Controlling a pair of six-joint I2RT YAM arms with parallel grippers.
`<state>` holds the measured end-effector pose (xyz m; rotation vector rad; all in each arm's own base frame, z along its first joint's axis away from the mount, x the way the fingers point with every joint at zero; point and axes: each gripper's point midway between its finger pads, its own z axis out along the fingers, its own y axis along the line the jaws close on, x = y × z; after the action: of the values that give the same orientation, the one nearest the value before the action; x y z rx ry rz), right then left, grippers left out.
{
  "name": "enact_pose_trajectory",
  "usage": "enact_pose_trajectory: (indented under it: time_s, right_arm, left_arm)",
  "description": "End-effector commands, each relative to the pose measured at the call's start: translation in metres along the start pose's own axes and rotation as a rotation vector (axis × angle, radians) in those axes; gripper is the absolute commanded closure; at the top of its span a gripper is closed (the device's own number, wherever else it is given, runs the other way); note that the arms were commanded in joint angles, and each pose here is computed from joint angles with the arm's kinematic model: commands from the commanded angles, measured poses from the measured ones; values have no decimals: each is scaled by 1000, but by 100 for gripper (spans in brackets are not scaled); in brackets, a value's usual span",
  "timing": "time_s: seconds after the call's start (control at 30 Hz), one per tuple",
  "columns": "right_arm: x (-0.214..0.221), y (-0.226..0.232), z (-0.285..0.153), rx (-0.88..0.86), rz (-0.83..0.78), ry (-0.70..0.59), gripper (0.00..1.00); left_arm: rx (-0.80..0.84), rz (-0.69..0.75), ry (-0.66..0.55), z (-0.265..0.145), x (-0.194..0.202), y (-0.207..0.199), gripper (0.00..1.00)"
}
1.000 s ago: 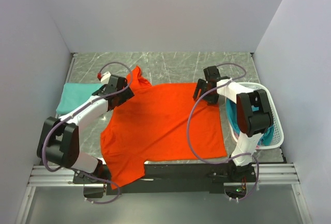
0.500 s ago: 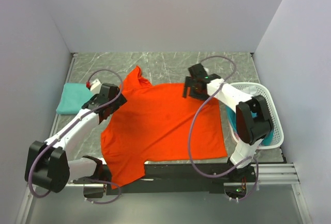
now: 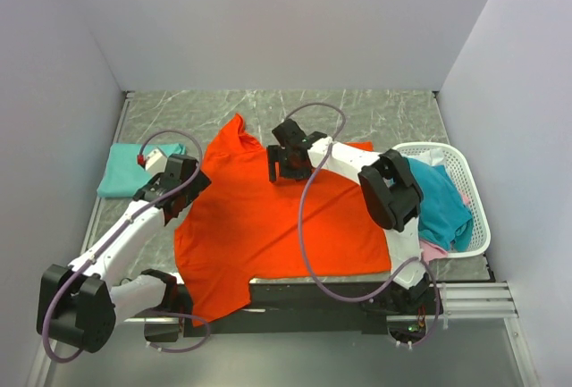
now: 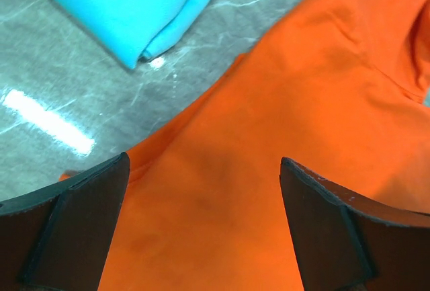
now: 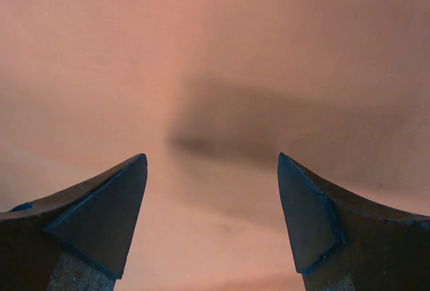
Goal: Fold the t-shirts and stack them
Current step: Flatten the tshirt out
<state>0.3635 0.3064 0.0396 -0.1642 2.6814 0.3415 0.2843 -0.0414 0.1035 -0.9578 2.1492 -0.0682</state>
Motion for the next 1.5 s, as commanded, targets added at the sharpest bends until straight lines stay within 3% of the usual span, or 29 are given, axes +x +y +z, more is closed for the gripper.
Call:
enact_pose_trajectory:
  time_s: [0.0,0.43,0.57,0.77,1.07,1.3,1.47]
  right_arm:
    - [8,-17,4,24,15,21,16]
    - [54,-124,-5,162,218,64,17]
    - [53,-134,-9,168,242,55,17]
    - [51,-129,-14,132,236,49,17]
    - [47,-126,-20,130,225,35,17]
    - [47,-126,-22,125,224,38,17]
    - [45,-125,-24,122,218,31,17]
  left_arm:
    - [-30,-26,-20,-2,-2,10,1]
    - [-49,-1,75,15,25,12,1]
    - [-61,10,99,18,32,16,1]
    - [-72,31,157,30,51,20,14]
    - [-67,12,116,57,27,-7,16]
    - [-86,17,137,87,14,-34,25]
    - [-48,39,157,100,13,-52,25]
